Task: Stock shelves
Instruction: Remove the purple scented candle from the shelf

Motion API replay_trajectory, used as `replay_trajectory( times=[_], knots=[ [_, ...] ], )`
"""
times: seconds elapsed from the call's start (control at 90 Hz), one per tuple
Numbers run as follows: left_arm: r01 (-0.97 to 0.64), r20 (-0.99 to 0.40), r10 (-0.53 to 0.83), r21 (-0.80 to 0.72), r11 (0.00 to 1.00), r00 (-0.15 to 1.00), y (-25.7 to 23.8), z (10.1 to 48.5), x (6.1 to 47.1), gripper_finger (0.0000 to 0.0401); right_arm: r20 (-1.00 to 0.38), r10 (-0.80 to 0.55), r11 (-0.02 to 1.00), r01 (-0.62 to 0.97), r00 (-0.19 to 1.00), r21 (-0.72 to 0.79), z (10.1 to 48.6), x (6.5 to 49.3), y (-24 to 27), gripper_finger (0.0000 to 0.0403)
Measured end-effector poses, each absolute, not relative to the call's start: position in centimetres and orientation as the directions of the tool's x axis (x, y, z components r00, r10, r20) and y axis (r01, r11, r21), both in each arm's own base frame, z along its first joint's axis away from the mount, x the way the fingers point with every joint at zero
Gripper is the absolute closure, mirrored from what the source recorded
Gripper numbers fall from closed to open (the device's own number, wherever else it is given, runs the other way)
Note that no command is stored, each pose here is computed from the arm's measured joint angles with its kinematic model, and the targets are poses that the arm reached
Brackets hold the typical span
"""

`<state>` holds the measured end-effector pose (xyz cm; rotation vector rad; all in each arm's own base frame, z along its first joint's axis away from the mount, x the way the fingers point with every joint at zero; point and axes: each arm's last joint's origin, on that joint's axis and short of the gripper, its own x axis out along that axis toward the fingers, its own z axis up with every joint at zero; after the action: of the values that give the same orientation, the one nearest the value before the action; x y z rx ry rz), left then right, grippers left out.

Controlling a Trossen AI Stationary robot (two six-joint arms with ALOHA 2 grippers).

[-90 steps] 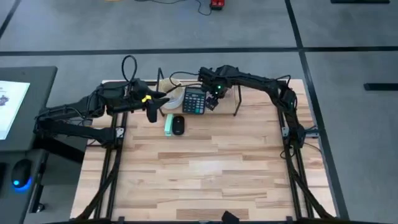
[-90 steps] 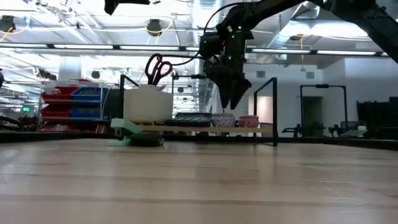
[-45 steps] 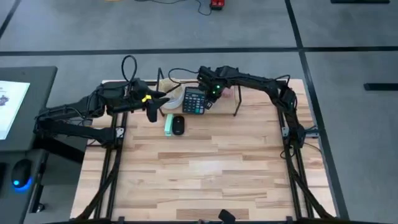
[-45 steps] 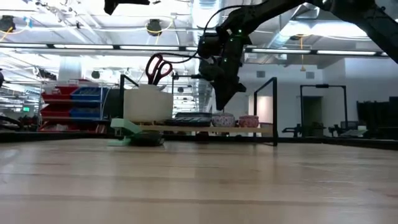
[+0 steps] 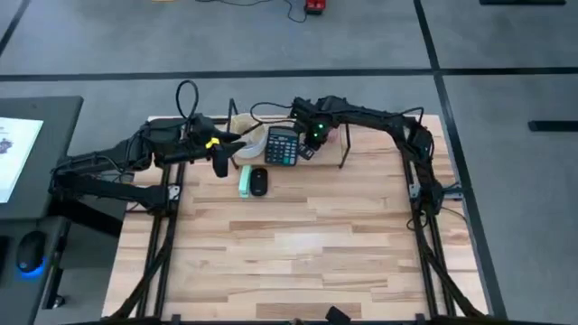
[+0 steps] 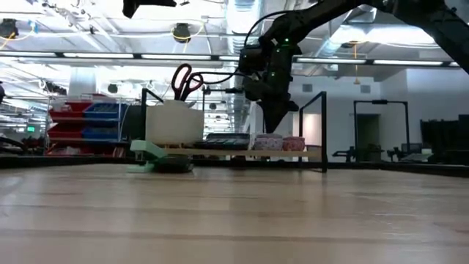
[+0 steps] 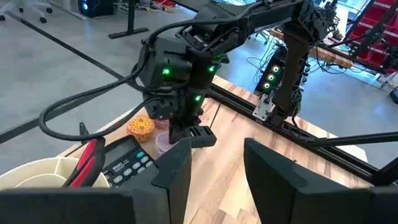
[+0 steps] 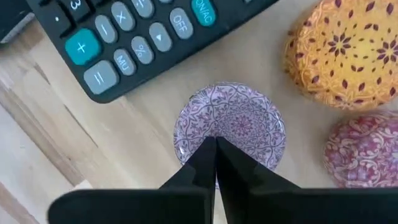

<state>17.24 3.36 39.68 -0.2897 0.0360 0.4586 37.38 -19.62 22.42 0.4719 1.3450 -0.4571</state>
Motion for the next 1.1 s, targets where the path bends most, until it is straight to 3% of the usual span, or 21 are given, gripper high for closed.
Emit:
replay_trajectory(
  times=[0.422,0.511,0.622,0.889,1.1],
  knots=[
    [-0.441,-0.099,0.431,-0.268,0.857,0.897,3.4,39.7,17.2,0.0276,-0.957,-0.104,0.837,0.543,0.270,0.062,27.2,35.7,-19.0,0.0402],
    [-0.441,-0.099,0.431,-0.268,0.857,0.897,3.4,39.7,17.2,0.0276,-0.956,-0.093,0.858,0.509,0.279,0.065,27.2,35.6,-19.1,0.0386],
    [-0.441,-0.099,0.431,-0.266,0.857,0.897,3.4,39.7,17.2,0.0276,-0.965,-0.057,0.859,0.505,0.256,0.083,26.8,35.3,-19.4,0.0324],
    [-0.442,-0.099,0.432,-0.265,0.857,0.897,3.4,39.7,17.2,0.0276,-0.970,-0.047,0.871,0.485,0.238,0.077,25.7,35.8,-19.6,0.0106],
    [-0.455,-0.100,0.444,-0.245,0.856,0.890,3.4,39.8,17.2,0.0276,-0.970,-0.068,0.854,0.517,0.233,0.064,25.7,35.6,-20.1,0.0026]
  ],
)
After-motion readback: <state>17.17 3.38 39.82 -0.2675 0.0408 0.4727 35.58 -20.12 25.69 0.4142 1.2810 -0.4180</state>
